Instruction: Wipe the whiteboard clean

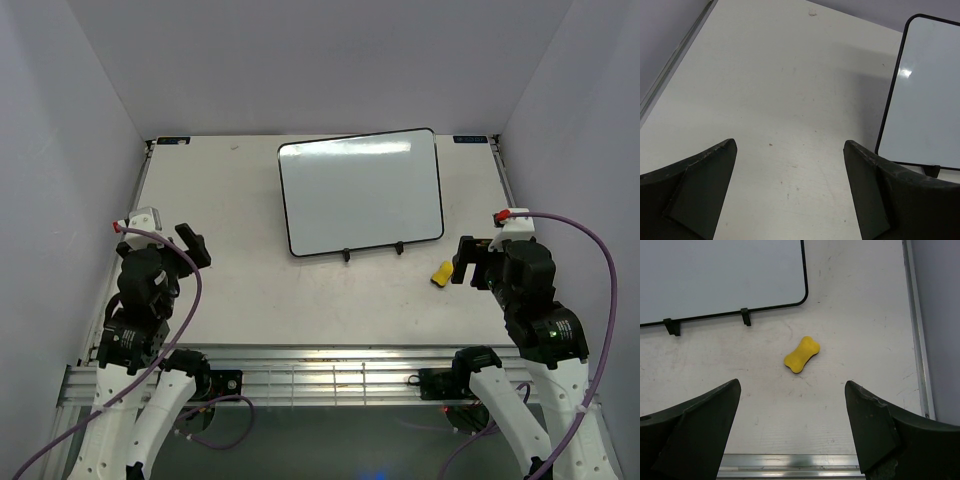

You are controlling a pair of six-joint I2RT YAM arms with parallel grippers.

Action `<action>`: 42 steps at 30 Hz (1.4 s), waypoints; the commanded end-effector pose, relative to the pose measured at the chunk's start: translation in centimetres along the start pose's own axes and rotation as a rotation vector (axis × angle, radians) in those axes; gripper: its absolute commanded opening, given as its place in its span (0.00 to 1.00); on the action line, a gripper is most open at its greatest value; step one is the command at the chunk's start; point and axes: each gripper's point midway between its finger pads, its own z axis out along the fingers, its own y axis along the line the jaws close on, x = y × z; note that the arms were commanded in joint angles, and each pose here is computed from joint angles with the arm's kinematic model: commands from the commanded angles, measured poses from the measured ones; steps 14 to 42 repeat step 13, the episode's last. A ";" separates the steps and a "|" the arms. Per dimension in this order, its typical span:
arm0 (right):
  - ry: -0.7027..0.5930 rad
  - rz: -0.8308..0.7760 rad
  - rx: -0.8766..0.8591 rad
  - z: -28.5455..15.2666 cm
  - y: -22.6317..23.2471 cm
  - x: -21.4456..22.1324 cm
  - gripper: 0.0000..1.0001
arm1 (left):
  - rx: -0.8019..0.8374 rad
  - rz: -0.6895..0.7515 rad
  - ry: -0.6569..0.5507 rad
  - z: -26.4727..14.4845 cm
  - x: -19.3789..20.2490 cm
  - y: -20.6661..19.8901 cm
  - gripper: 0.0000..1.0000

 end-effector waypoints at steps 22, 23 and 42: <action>-0.044 -0.012 -0.014 -0.5 0.2 -1.5 0.90 | 0.004 0.000 -0.026 0.0 -1.0 -0.2 0.98; -0.044 -0.012 -0.014 -0.5 0.2 -1.5 0.90 | 0.004 0.000 -0.026 0.0 -1.0 -0.2 0.98; -0.044 -0.012 -0.014 -0.5 0.2 -1.5 0.90 | 0.004 0.000 -0.026 0.0 -1.0 -0.2 0.98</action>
